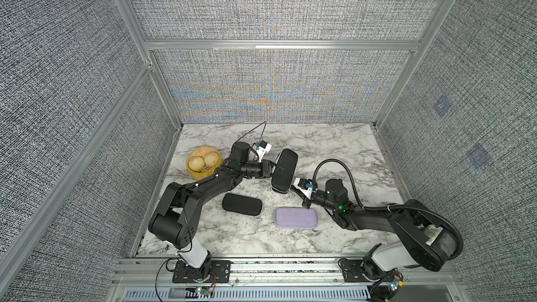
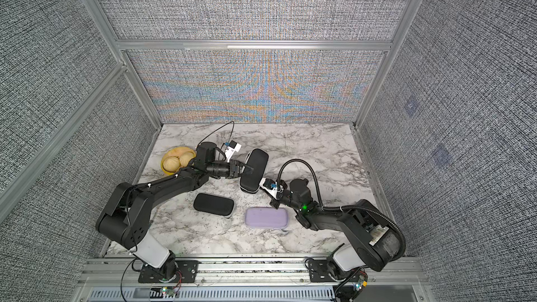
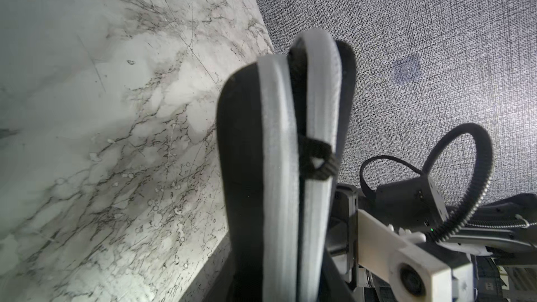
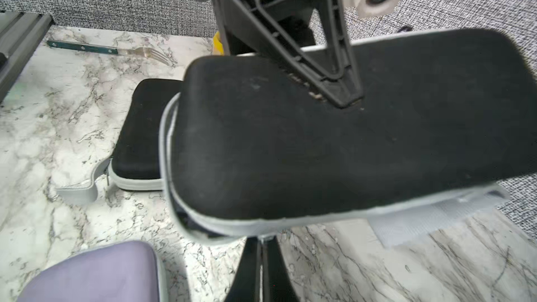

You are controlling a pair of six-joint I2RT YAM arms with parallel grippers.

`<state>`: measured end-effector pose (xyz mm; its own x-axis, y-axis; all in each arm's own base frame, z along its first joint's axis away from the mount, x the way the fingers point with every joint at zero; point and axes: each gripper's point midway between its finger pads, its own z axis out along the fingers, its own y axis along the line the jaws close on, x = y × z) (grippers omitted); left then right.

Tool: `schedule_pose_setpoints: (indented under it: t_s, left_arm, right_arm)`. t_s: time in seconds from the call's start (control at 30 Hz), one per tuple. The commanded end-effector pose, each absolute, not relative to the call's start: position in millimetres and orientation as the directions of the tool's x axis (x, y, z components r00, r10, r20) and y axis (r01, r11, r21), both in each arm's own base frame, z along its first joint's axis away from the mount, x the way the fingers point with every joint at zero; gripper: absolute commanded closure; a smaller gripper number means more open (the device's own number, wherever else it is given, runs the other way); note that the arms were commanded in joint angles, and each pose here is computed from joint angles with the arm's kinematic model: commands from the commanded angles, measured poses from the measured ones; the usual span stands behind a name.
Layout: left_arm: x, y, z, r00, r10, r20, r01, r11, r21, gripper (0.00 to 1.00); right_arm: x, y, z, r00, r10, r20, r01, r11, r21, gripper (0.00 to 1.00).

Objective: Put umbrellas into zippered umbrella sleeves
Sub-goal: Zip the zipper on the umbrella sleeve.

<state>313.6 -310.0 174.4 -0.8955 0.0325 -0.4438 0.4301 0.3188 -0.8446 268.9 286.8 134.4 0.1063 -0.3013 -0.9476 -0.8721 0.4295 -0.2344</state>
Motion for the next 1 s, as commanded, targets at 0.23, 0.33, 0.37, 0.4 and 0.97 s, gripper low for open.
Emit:
schedule_pose_setpoints:
  t_s: [0.23, 0.33, 0.37, 0.4, 0.97]
  left_arm:
    - [348, -303, 189, -0.8, -0.1, -0.591, 0.501, 0.43, -0.751, 1.0]
    - [348, -307, 186, -0.804, -0.09, -0.588, 0.503, 0.425, -0.752, 1.0]
    - [349, -308, 185, -0.8, -0.092, -0.592, 0.504, 0.431, -0.748, 1.0]
    - [351, -306, 183, -0.797, -0.101, -0.596, 0.497, 0.45, -0.742, 1.0]
    - [373, -298, 163, -0.724, -0.271, -0.635, 0.415, 0.564, -0.714, 1.0]
  right_arm:
    - [240, 316, 138, 0.046, -0.269, -0.962, -0.945, 0.301, -0.129, 1.0]
    - [240, 317, 138, 0.027, -0.272, -0.962, -0.944, 0.309, -0.114, 1.0]
    - [240, 318, 138, 0.019, -0.274, -0.961, -0.945, 0.308, -0.106, 1.0]
    - [239, 320, 138, 0.007, -0.278, -0.961, -0.947, 0.305, -0.095, 1.0]
    - [244, 342, 140, -0.264, -0.24, -0.934, -0.907, 0.391, 0.156, 1.0]
